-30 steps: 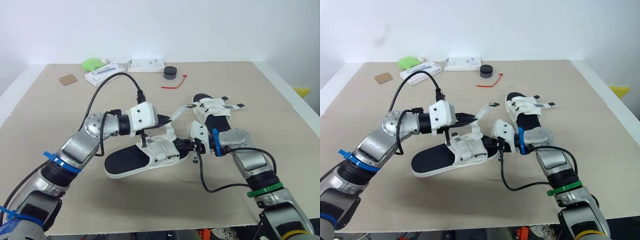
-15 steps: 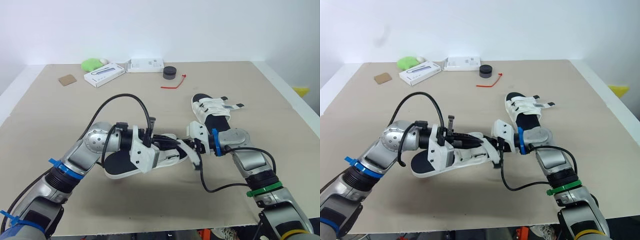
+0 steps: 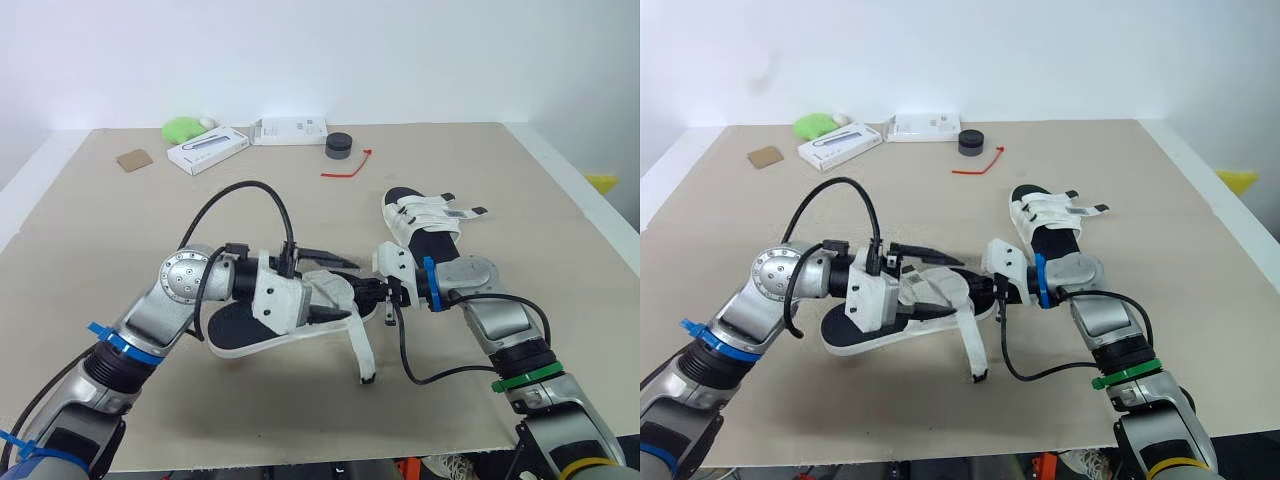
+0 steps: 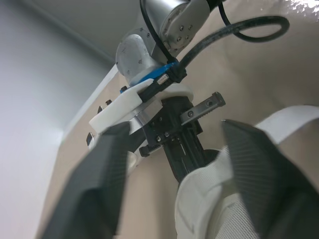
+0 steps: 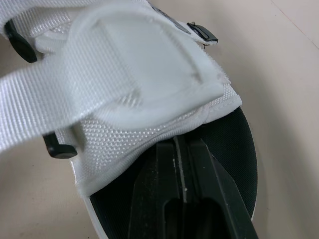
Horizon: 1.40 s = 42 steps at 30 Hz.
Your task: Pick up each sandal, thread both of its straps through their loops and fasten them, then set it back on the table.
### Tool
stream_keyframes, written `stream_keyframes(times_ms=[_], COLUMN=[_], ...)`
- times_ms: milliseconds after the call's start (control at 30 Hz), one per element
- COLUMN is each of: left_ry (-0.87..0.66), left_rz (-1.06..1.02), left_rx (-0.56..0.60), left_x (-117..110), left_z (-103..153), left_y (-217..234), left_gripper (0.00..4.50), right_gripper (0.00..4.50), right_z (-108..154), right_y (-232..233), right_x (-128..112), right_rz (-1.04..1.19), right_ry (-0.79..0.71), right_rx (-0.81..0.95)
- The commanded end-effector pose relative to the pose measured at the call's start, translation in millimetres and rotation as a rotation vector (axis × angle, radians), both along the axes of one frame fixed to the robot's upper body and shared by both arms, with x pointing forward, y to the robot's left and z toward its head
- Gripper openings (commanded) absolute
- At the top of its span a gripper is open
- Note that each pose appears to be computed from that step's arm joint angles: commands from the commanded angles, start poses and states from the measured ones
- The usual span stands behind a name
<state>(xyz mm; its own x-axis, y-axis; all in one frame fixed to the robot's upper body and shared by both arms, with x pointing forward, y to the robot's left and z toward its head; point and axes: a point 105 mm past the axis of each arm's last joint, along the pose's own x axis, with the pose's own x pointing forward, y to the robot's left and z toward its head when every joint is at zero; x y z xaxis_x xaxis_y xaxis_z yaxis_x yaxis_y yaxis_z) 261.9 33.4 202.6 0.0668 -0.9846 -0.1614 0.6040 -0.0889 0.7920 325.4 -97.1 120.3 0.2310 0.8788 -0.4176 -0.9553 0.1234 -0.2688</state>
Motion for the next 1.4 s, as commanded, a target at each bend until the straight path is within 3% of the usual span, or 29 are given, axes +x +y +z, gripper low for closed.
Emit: stream_keyframes(times_ms=[33,100,233,300,400,467,633,767,900,1100,1233,1333,1367,1400], left_ry=[0.194,0.334,0.782,0.927,1.272,1.356,1.179,0.812,0.623,0.482,0.484,0.467,0.455,0.446], left_rz=[0.074,0.114,0.168,0.185,0.194,0.184,0.322,0.489,0.516,0.493,0.472,0.463,0.466,0.465], left_rx=[-0.149,-0.205,-0.227,-0.199,-0.234,-0.193,-0.115,-0.107,-0.091,-0.053,-0.070,-0.081,-0.084,-0.083], left_x=[8.7,16.1,23.3,20.0,13.3,0.9,-7.8,16.0,26.9,36.0,41.3,48.6,51.9,54.3], left_z=[26.2,32.9,29.2,23.5,21.3,15.3,-17.7,-40.8,-47.1,-57.4,-62.8,-61.9,-61.8,-62.1], left_y=[8.0,12.0,29.2,39.6,62.8,69.1,80.7,97.3,99.4,91.8,82.8,77.3,76.1,75.0], left_gripper=[4.44,4.44,4.44,4.44,4.44,4.44,4.44,4.44,4.44,4.44,4.44,3.61,3.02,2.72], right_gripper=[0.00,0.00,0.00,0.00,0.00,0.00,0.00,0.00,0.00,0.00,0.00,0.00,0.00,0.00], right_z=[0.1,0.2,0.2,0.1,-1.2,-1.8,-2.4,-3.0,-3.8,-3.0,-2.4,-2.5,-2.5,-2.4], right_y=[2.8,3.0,3.1,3.1,1.9,2.1,3.1,4.5,5.1,5.1,3.8,2.7,2.5,2.3], right_x=[0.1,0.5,0.7,0.4,-0.7,-1.0,-1.4,-2.4,-3.4,-2.6,-3.2,-3.3,-3.2,-3.2], right_rz=[0.022,0.023,0.022,0.019,0.017,0.016,0.018,0.022,0.026,0.027,0.025,0.022,0.021,0.020], right_ry=[-0.002,-0.002,-0.002,0.001,0.003,0.005,0.006,0.008,0.010,0.007,0.004,0.003,0.003,0.003], right_rx=[-0.015,-0.015,-0.013,-0.010,-0.010,-0.010,-0.007,-0.005,-0.005,-0.007,-0.009,-0.011,-0.011,-0.011])
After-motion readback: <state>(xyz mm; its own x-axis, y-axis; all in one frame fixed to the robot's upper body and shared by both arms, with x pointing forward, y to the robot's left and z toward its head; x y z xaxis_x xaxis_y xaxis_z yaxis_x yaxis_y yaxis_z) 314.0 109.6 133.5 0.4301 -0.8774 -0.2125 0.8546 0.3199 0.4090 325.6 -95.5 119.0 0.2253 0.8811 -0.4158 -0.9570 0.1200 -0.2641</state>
